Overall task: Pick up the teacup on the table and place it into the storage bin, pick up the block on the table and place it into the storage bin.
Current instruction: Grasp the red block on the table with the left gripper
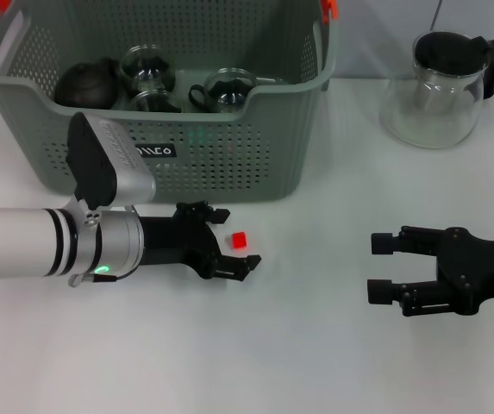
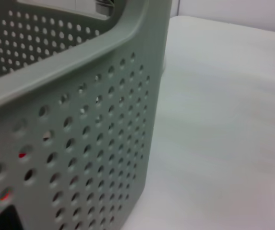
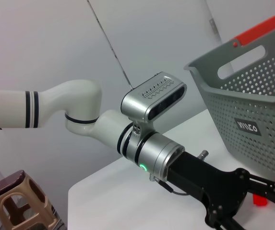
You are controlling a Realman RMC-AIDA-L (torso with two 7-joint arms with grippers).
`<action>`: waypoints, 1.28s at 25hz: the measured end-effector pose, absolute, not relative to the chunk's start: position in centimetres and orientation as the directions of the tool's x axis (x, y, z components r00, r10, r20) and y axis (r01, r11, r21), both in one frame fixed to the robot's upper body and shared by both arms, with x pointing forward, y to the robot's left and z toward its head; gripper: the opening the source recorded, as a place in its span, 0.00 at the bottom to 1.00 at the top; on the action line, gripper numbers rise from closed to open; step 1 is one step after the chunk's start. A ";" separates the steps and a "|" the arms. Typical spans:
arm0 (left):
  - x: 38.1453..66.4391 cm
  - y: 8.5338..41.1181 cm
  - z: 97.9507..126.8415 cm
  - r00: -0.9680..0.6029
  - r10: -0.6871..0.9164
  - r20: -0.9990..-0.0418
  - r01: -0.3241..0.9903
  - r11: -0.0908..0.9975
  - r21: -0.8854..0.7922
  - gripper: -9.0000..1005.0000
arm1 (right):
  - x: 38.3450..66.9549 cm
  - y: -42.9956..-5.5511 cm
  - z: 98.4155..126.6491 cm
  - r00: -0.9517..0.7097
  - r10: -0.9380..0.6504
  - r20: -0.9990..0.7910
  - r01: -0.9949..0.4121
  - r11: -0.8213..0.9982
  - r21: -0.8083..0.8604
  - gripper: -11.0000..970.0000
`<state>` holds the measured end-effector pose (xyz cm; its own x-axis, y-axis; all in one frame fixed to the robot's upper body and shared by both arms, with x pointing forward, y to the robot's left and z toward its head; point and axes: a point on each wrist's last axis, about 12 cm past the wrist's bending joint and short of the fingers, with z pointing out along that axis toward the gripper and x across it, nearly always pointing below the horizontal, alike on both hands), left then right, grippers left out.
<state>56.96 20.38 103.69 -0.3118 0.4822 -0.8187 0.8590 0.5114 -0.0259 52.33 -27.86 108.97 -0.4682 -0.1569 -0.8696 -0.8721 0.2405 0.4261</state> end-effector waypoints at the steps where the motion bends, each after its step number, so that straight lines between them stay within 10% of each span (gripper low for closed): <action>1: 56.9 20.3 103.6 -0.310 0.485 -0.818 0.862 0.506 -0.026 0.78 | 52.3 -27.9 109.0 -0.467 -0.157 -0.870 -0.873 0.240 0.425 0.97; 32: 57.4 19.7 103.6 -0.245 0.530 -0.811 0.876 0.480 0.049 0.60 | 52.7 -27.6 109.1 -0.460 -0.159 -0.873 -0.876 0.243 0.417 0.97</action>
<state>57.35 19.69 103.59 -0.2454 0.5303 -0.8115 0.8757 0.4804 0.0492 52.66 -27.64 109.10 -0.4602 -0.1593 -0.8734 -0.8758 0.2427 0.4172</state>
